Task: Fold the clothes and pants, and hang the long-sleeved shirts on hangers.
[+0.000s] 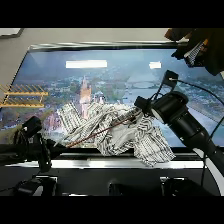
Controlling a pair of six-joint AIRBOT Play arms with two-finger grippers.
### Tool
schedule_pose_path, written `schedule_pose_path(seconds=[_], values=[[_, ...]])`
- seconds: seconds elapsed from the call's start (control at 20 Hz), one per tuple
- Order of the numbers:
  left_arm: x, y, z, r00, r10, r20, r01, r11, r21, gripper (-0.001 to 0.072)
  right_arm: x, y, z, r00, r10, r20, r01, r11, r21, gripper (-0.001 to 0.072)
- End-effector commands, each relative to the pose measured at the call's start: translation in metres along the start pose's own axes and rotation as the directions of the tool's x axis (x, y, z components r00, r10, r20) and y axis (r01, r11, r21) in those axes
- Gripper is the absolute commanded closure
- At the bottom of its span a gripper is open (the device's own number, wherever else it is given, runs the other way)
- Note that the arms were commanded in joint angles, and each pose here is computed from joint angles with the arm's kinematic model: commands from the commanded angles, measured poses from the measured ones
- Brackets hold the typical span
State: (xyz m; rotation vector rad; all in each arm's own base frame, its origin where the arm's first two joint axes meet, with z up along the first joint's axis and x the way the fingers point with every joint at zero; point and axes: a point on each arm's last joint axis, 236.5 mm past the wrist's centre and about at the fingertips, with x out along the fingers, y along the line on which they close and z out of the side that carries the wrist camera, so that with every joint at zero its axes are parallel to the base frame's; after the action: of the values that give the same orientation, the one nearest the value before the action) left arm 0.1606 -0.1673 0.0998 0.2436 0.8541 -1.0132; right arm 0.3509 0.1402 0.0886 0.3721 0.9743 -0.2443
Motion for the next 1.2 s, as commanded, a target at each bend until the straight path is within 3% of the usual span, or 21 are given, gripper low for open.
schedule_pose_path(seconds=[0.0,0.3,0.65,0.85,1.15], values=[[0.008,0.005,0.006,1.000,-0.015,0.010,0.015,1.000,0.013,0.0675,-0.002,0.008,0.001,0.999,0.033,0.002,-0.033,0.999,0.005,0.0672],[0.040,-0.004,0.024,0.997,-0.076,0.013,0.075,0.994,0.074,0.0675,-0.017,0.009,0.007,0.997,0.067,0.026,-0.067,0.998,-0.002,0.0672],[0.080,0.003,0.035,0.996,-0.085,-0.001,0.085,0.996,0.023,0.0676,-0.049,-0.004,0.014,0.994,0.095,0.054,-0.096,0.995,0.019,0.0673],[0.079,0.012,0.034,0.999,-0.046,-0.006,0.046,0.998,-0.036,0.0676,-0.072,-0.008,0.014,0.988,0.142,0.060,-0.145,0.988,0.045,0.0673],[0.087,0.000,0.054,0.997,-0.038,0.064,0.036,0.999,0.030,0.0675,-0.091,0.010,-0.006,0.979,0.199,0.053,-0.200,0.980,0.005,0.0674]])
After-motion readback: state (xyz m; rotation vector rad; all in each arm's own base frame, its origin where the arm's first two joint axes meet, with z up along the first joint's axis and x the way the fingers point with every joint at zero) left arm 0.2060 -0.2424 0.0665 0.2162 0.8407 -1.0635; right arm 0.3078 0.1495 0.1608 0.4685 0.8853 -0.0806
